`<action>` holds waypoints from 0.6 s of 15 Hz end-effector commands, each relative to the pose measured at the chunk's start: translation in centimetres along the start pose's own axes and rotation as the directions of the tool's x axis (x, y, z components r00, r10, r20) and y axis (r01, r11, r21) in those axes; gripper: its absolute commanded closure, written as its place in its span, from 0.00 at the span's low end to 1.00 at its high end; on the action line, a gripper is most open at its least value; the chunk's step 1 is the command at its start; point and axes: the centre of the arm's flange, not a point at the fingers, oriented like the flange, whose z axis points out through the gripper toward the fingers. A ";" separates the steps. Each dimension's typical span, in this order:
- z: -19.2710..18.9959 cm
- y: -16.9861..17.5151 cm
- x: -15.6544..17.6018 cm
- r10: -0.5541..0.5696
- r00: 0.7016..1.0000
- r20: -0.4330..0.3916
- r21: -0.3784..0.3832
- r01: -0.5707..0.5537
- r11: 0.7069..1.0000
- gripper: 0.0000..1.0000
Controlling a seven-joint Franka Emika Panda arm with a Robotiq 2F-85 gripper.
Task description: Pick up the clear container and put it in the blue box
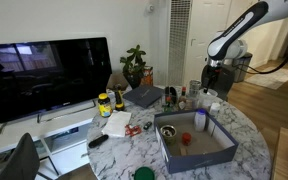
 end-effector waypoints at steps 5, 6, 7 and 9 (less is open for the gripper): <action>2.3 -0.2 0.9 -0.055 0.998 0.007 -0.050 0.056 0.997 0.04; 3.0 0.0 1.1 -0.063 0.998 0.024 -0.060 0.064 0.996 0.10; 3.5 0.1 1.1 -0.070 0.997 0.034 -0.071 0.072 0.995 0.15; 4.4 0.6 1.3 -0.089 0.995 0.043 -0.105 0.093 0.990 0.31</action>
